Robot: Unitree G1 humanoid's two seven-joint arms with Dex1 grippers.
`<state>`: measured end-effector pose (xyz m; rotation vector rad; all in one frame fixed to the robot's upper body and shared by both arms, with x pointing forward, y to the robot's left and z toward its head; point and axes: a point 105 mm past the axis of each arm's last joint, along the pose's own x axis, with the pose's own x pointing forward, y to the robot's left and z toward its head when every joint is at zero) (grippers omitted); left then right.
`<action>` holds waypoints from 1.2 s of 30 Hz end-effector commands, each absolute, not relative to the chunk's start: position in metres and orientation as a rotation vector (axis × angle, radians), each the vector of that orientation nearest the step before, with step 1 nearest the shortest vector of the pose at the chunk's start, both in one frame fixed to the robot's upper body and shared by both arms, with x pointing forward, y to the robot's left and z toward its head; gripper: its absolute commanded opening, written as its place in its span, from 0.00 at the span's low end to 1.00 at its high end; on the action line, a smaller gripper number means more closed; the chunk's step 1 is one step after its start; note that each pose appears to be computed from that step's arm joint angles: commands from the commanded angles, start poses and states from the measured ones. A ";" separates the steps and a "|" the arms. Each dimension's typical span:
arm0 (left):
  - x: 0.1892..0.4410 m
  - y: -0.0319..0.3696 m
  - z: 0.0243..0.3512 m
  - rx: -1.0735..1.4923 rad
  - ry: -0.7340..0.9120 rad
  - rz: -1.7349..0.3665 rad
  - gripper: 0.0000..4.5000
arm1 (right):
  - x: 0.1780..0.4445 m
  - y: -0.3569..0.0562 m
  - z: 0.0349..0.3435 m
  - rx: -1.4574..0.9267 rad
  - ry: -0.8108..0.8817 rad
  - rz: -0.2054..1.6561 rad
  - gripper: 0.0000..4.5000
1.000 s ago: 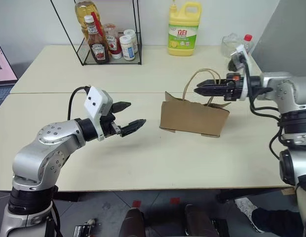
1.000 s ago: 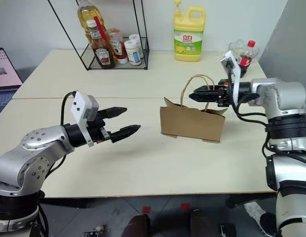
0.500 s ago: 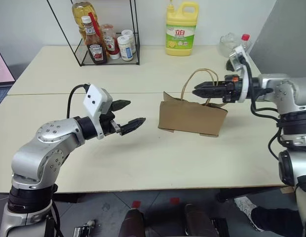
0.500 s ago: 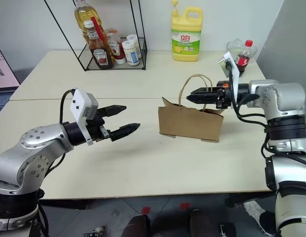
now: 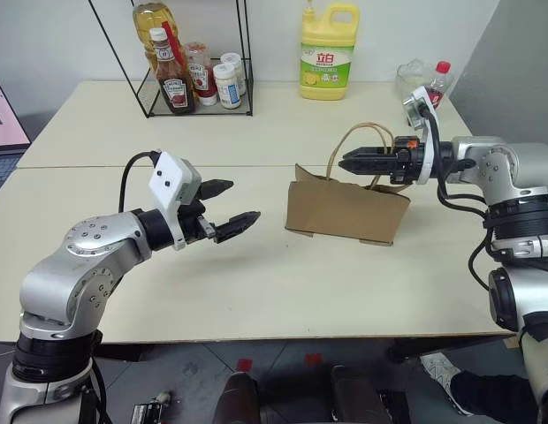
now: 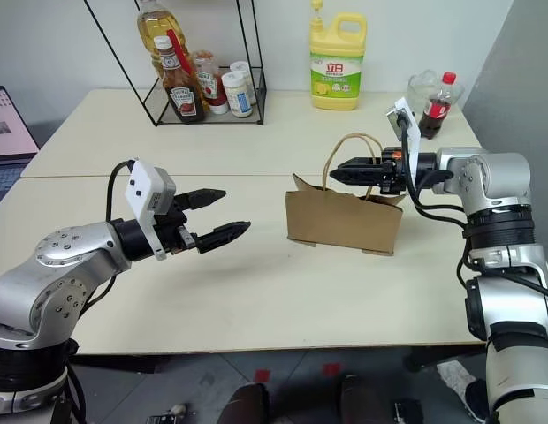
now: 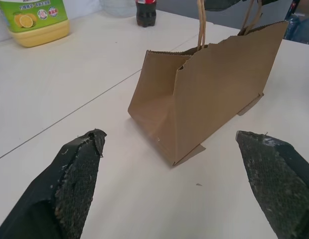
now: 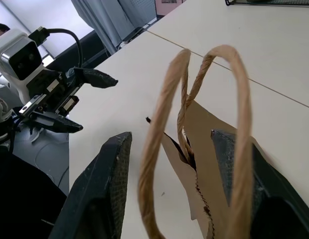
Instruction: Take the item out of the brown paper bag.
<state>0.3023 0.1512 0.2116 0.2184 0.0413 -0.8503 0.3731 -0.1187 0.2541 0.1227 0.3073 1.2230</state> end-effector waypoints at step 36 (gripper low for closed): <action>0.300 0.153 0.226 0.256 -0.015 -0.837 1.00 | 0.383 -0.080 0.263 0.048 0.201 1.236 0.55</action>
